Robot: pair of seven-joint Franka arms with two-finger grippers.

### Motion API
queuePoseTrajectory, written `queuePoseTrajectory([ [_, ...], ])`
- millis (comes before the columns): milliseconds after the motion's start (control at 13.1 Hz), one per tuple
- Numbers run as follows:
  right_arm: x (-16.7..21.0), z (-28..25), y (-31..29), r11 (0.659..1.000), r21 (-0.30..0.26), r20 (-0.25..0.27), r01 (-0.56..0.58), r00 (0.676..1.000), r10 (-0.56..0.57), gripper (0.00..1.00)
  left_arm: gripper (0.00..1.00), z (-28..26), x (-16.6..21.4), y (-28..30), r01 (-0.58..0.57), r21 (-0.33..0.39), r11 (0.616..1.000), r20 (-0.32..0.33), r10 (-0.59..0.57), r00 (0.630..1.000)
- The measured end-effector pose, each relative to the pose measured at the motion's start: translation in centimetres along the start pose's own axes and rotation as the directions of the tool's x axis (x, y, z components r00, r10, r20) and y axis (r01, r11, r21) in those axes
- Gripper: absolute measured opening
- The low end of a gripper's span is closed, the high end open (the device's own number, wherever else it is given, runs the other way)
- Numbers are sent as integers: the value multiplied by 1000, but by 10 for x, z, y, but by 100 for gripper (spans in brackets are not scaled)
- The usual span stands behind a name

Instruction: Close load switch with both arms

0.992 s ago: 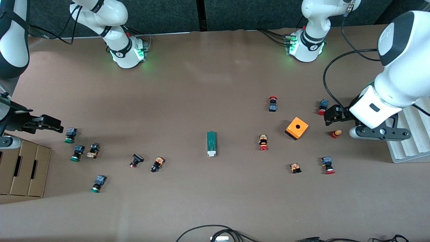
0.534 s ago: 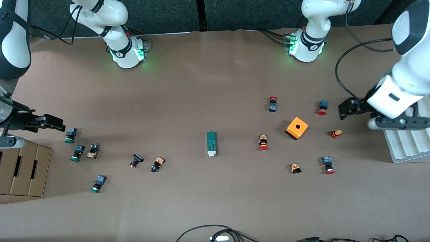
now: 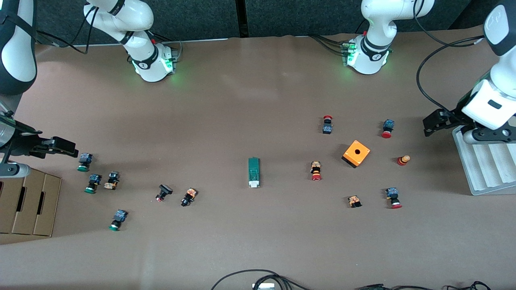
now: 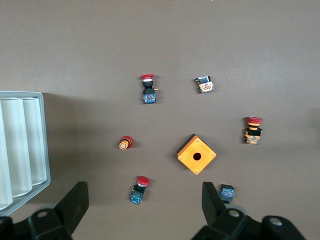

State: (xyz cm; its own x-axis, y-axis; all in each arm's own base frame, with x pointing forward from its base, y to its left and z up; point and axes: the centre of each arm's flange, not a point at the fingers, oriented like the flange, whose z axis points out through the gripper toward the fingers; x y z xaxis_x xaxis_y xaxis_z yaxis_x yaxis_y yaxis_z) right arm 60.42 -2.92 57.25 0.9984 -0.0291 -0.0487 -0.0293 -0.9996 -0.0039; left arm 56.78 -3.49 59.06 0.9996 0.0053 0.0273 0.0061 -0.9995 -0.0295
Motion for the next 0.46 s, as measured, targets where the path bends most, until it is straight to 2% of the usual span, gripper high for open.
queuePoseTrajectory([
  [458,0,-1,0,1000,0,0,-2,1000,2,100,100,2,0,-9,12,1,1000,4,-12,1000],
])
